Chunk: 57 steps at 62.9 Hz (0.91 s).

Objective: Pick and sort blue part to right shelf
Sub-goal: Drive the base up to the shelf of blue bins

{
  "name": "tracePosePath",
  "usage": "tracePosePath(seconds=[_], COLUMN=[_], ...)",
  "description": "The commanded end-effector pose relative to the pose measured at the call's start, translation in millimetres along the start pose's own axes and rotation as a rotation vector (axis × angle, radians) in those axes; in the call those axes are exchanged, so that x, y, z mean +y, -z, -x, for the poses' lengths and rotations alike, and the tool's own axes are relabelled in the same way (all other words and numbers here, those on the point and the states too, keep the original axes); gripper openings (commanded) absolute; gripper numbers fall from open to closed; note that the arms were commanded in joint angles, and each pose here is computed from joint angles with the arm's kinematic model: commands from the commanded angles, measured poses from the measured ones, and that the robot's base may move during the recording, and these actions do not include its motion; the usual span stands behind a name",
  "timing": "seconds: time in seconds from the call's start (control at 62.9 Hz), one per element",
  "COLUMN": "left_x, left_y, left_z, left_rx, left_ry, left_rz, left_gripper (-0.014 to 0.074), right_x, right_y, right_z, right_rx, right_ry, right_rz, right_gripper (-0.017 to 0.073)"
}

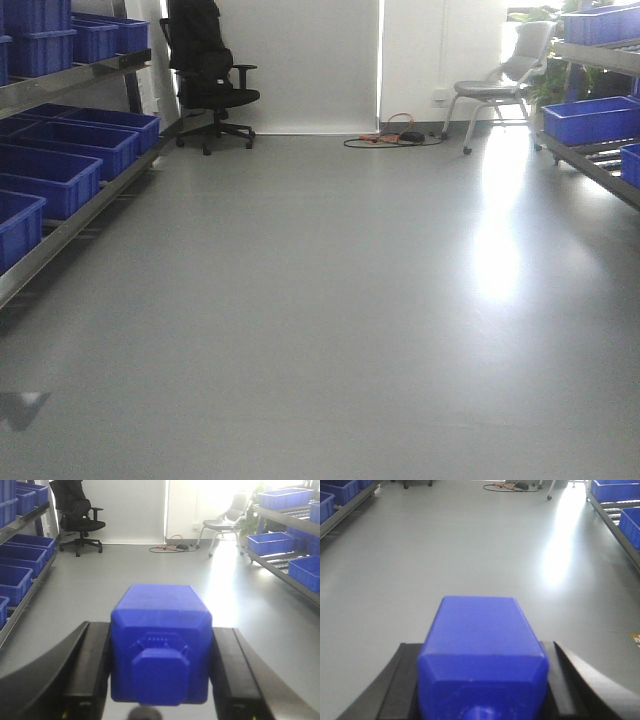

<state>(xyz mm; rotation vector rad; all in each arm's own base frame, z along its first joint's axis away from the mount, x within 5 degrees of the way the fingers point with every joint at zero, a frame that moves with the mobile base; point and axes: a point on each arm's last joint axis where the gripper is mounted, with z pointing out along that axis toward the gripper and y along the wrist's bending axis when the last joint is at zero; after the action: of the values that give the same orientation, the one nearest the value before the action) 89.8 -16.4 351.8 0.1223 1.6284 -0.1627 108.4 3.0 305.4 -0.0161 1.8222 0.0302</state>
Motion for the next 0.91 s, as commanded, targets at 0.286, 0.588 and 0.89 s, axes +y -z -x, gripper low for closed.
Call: tracePosePath(seconds=[0.286, 0.588, 0.89], left_x=[0.1, 0.1, 0.1], left_y=[2.2, 2.2, 2.2], left_z=[17.8, 17.8, 17.8], left_rx=[-0.118, -0.118, -0.118], left_ry=[0.006, 0.006, 0.006], left_rz=[0.004, 0.004, 0.004], left_gripper=[0.0300, 0.0300, 0.0300], right_x=[-1.1, -1.1, -1.1], right_y=[3.7, 3.7, 3.7], right_z=[18.8, 18.8, 18.8], right_rx=[-0.124, -0.124, -0.124], right_ry=[0.015, 0.015, 0.015], right_rz=[-0.013, -0.013, -0.013], right_gripper=[0.0298, 0.0298, 0.0298])
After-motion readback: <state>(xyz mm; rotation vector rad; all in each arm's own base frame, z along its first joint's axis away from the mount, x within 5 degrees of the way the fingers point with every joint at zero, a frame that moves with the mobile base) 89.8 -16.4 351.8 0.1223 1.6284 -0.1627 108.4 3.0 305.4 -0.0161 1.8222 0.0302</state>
